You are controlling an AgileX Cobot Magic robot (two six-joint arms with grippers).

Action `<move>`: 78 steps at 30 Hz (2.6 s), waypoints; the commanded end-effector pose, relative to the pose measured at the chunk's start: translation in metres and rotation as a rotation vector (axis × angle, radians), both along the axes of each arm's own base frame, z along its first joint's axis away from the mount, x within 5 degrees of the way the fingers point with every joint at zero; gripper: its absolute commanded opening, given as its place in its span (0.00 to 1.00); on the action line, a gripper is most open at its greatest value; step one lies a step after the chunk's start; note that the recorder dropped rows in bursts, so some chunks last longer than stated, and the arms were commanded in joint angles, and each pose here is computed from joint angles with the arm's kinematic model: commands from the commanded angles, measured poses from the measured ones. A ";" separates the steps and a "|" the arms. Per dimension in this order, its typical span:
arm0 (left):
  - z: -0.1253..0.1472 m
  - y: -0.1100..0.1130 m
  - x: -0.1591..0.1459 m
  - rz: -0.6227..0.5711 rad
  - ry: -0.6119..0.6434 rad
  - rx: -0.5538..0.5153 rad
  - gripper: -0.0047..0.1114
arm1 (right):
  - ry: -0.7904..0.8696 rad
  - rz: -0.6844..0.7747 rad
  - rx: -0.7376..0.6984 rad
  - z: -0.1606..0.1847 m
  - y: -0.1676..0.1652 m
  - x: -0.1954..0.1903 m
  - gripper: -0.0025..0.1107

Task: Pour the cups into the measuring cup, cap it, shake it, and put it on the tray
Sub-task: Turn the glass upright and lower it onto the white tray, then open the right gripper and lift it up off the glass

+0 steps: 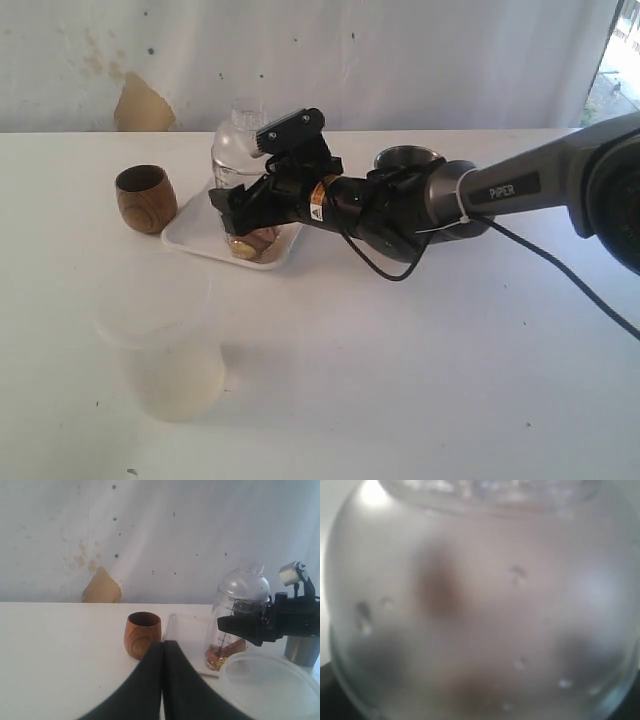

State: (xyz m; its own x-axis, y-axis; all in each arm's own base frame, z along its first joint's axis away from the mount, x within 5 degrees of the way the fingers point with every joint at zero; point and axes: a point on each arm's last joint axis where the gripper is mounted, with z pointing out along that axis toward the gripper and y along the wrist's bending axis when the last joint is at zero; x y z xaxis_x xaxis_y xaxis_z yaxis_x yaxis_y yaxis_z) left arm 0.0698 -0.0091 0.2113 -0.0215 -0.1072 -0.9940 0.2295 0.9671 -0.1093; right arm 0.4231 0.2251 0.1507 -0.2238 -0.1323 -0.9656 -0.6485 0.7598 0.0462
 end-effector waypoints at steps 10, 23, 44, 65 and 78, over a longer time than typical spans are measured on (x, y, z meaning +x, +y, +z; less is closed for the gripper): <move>-0.002 0.000 0.000 0.000 0.000 0.011 0.04 | -0.013 -0.008 -0.004 0.009 0.000 0.005 0.38; -0.002 0.000 0.000 0.000 0.000 0.011 0.04 | -0.057 -0.004 -0.018 0.018 0.002 0.009 0.85; -0.002 0.000 0.000 0.000 0.000 0.011 0.04 | -0.210 0.004 -0.011 0.079 -0.002 0.001 0.85; -0.003 -0.008 -0.002 -0.096 0.019 0.008 0.04 | -0.120 -0.283 -0.098 0.228 -0.057 -0.071 0.20; -0.003 -0.008 -0.002 -0.096 0.018 0.011 0.04 | -0.046 -0.295 -0.152 0.305 -0.097 -0.187 0.02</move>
State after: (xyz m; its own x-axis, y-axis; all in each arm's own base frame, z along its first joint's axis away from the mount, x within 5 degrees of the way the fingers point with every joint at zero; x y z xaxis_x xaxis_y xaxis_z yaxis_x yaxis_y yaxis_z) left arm 0.0675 -0.0172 0.2093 -0.0487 -0.1005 -0.9937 0.3161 0.9423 -0.1107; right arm 0.2664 0.1322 0.4462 -0.2304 -0.1644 -0.9591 -0.3276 0.9412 -0.0826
